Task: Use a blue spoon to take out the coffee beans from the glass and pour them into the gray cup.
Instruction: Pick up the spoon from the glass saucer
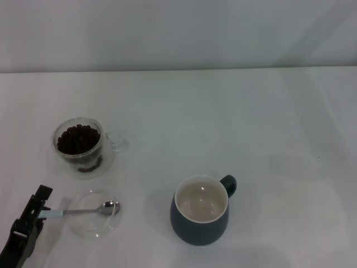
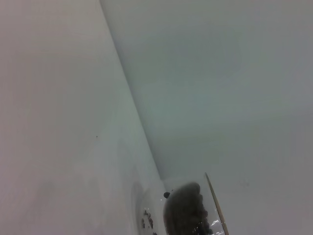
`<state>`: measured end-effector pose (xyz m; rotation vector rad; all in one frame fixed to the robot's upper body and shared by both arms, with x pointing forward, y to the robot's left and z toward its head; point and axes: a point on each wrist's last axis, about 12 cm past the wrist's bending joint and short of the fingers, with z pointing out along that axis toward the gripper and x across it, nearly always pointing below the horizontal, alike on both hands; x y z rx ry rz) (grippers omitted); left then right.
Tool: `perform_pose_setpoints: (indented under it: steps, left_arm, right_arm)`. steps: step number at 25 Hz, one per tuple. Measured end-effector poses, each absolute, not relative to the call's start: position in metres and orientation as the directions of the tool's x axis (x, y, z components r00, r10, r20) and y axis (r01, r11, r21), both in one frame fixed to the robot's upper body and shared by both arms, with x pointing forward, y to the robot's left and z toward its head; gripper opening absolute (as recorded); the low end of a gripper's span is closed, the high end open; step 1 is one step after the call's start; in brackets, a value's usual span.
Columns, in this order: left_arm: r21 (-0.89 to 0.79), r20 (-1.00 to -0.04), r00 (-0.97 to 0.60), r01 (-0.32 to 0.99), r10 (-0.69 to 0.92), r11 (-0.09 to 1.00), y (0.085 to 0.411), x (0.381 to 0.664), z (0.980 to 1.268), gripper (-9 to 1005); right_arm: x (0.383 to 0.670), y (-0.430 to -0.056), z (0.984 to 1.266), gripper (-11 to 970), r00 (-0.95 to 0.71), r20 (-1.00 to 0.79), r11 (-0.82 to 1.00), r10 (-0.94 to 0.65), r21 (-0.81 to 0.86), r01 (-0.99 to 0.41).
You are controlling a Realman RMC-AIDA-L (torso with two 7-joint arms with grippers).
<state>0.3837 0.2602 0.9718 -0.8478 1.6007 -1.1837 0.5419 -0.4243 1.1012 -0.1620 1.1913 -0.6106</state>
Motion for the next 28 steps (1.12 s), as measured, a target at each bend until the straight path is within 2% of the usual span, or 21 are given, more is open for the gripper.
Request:
perform_pose_setpoints:
  steps: [5, 15, 27, 28]
  left_arm:
    - [-0.957, -0.27, -0.328, -0.01, -0.905, 0.289, 0.2616, 0.3865, 0.9712, 865]
    - [-0.961, -0.236, -0.338, -0.055, -0.911, 0.269, 0.2643, 0.3914, 0.9675, 412]
    - [-0.961, -0.243, -0.327, -0.045, -0.913, 0.271, 0.2655, 0.3922, 0.9689, 132]
    - [-0.961, -0.245, -0.326, -0.042, -0.913, 0.272, 0.266, 0.3921, 0.9692, 132]
  right_arm:
    - [0.5423, -0.4219, 1.1001, 608, 0.232, -0.82, 0.831, -0.523, -0.43, 0.352]
    - [0.5431, -0.4161, 1.0979, 608, 0.236, -0.824, 0.838, -0.515, -0.425, 0.342]
    - [0.5414, -0.4172, 1.0959, 606, 0.227, -0.828, 0.837, -0.513, -0.423, 0.346]
    - [0.5409, -0.4167, 1.095, 606, 0.225, -0.83, 0.838, -0.511, -0.423, 0.346]
